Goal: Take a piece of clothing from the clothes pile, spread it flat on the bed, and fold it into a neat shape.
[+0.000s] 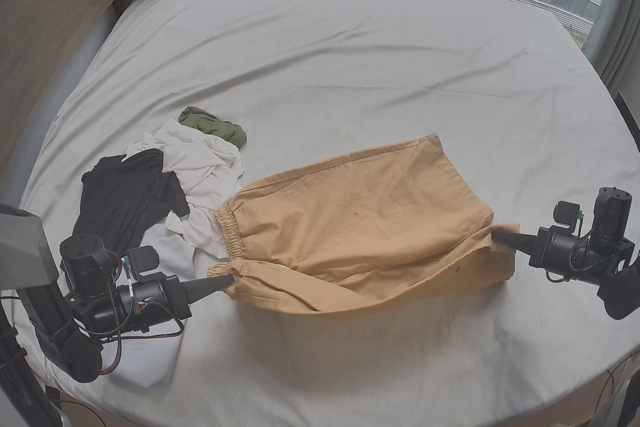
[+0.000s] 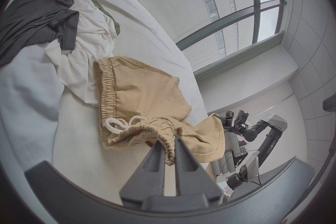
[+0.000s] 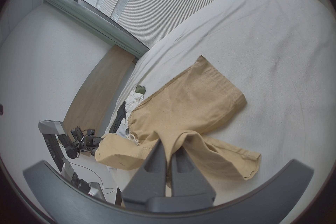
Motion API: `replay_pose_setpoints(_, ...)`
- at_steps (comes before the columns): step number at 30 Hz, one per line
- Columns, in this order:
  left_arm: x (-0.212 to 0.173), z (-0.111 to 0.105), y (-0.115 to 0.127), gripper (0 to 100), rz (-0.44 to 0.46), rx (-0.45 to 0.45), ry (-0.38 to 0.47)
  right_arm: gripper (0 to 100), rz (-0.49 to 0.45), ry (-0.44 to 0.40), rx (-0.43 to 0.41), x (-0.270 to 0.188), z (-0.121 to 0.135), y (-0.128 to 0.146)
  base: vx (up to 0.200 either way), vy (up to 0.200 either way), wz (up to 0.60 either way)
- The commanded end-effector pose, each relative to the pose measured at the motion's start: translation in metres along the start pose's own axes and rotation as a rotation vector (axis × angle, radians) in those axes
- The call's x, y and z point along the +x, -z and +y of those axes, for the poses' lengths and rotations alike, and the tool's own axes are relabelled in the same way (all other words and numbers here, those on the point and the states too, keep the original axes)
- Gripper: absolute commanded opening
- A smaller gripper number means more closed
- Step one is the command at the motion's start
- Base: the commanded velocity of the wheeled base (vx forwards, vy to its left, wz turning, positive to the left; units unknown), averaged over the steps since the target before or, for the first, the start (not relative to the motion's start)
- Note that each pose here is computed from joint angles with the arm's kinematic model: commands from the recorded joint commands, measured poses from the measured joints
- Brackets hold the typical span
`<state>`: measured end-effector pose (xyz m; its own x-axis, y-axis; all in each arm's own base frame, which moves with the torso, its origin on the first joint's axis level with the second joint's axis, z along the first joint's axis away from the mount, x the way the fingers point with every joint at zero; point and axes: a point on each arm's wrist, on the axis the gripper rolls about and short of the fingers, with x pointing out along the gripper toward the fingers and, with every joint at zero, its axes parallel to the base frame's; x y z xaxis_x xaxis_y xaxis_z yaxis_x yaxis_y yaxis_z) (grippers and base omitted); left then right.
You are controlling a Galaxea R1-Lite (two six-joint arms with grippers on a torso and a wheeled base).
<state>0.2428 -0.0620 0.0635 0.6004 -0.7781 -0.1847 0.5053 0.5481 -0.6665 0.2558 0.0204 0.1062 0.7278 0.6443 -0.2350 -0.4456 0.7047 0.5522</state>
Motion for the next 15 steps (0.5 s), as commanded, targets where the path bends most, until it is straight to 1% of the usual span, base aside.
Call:
replay_pose_setpoints(1, 0.001, 0.0, -0.002, 0, -0.007, 0.008, 0.005, 0, -0.014, -0.006, -0.011, 0.001, 0.001, -0.004, 0.0, 0.0, 0.0)
replay_pose_setpoints(5, 0.003, -0.001, -0.005, 0, -0.023, 0.018, 0.003, 0, -0.026, -0.015, -0.017, 0.004, 0.002, -0.009, 0.0, 0.0, 0.0)
replay_pose_setpoints(8, 0.005, -0.001, -0.009, 0, -0.05, 0.024, -0.014, 0, -0.036, -0.024, 0.003, 0.005, 0.003, -0.013, 0.0, 0.0, 0.0)
replay_pose_setpoints(10, 0.007, -0.001, -0.01, 0, -0.062, 0.024, -0.026, 0, -0.056, -0.034, 0.006, 0.009, 0.004, -0.021, 0.0, 0.0, 0.0)
replay_pose_setpoints(15, 0.008, -0.002, -0.01, 0, -0.062, 0.027, -0.023, 0, -0.091, -0.043, -0.01, 0.017, 0.003, -0.039, 0.0, 0.0, 0.0)
